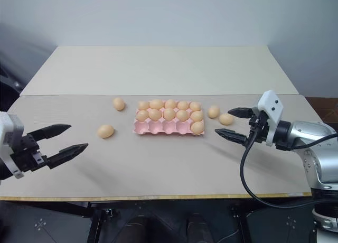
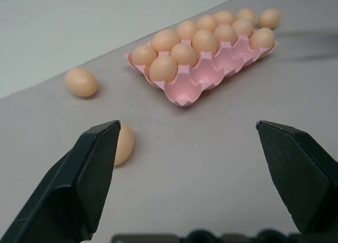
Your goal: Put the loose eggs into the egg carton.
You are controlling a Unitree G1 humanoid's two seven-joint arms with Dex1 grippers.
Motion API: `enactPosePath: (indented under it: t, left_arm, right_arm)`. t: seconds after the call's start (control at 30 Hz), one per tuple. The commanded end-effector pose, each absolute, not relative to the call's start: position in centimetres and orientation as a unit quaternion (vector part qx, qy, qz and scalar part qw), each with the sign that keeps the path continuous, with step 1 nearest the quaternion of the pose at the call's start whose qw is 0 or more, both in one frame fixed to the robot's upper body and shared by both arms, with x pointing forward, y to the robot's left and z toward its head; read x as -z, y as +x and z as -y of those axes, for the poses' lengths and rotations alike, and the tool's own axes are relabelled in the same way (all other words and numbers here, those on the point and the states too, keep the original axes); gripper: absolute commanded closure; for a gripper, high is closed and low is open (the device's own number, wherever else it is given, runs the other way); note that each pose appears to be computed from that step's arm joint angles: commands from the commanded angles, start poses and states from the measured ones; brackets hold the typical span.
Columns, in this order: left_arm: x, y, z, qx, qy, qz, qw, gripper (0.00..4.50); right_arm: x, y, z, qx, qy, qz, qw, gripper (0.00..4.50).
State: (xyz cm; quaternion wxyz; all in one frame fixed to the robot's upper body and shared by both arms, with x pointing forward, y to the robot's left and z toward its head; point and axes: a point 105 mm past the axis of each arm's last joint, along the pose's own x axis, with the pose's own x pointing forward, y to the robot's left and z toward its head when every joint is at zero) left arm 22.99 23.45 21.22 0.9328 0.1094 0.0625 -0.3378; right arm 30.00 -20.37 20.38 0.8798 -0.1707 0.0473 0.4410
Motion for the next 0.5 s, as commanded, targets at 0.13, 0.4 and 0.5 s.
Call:
enactPosePath:
  t: [0.13,0.4,0.5]
  left_arm:
    - [-22.2,23.7,-23.1,0.338,0.107,-0.022,0.935,0.01]
    - [-22.6,23.5,-23.0,0.384,0.131,-0.046,0.913,0.01]
    - [-22.9,23.6,-22.6,0.409,0.128,-0.043,0.903,0.01]
  right_arm:
    - [-22.0,30.0,21.0,-0.421,-0.203,-0.029,0.883,0.0]
    - [-21.2,31.8,22.4,-0.386,-0.226,-0.047,0.893,0.0]
    - [-20.6,33.5,22.6,-0.374,-0.245,-0.05,0.893,0.0]
